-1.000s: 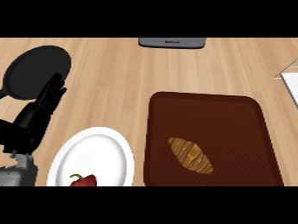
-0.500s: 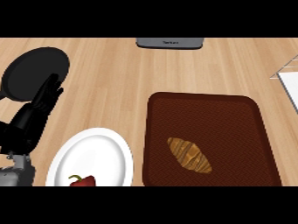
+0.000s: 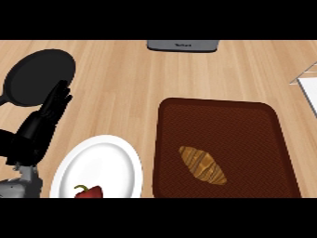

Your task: Pick the tomato from the tray and place it in the tiered shelf

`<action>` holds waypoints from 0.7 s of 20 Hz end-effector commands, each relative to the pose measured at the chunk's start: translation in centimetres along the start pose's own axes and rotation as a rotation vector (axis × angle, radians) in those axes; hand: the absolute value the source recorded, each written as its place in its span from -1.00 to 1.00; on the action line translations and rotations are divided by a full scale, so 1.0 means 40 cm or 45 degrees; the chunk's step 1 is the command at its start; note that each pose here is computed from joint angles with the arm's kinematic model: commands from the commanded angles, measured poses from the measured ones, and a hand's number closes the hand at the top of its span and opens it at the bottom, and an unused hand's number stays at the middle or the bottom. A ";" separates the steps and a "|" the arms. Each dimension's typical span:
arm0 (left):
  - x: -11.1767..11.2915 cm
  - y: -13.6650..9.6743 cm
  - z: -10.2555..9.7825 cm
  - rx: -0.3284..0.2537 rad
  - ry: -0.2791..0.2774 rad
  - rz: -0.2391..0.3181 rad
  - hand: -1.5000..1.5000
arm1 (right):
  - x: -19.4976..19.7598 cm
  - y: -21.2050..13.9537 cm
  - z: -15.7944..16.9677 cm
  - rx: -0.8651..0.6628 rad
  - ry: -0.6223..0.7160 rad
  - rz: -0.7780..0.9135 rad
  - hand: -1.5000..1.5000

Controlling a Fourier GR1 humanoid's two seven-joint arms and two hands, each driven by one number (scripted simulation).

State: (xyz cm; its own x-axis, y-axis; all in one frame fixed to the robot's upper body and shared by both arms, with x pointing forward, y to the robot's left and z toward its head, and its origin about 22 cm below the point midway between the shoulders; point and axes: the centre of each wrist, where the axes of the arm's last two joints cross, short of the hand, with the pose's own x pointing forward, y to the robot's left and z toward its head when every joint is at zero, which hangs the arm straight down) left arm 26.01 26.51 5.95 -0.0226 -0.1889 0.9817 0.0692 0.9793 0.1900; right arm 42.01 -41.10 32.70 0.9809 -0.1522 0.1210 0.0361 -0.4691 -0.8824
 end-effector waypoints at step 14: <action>-0.014 0.016 0.006 0.027 0.044 0.005 0.00 | -0.174 -0.457 0.039 -0.212 0.700 -0.918 -1.00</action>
State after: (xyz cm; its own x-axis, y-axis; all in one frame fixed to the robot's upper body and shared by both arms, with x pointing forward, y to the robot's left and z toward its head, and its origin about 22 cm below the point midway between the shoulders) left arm 26.04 26.89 5.92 -0.0056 -0.1937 0.9810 0.0601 0.9792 0.1937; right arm 36.17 -33.91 45.91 0.7290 -0.0481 0.6829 0.4487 -0.7198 -0.5297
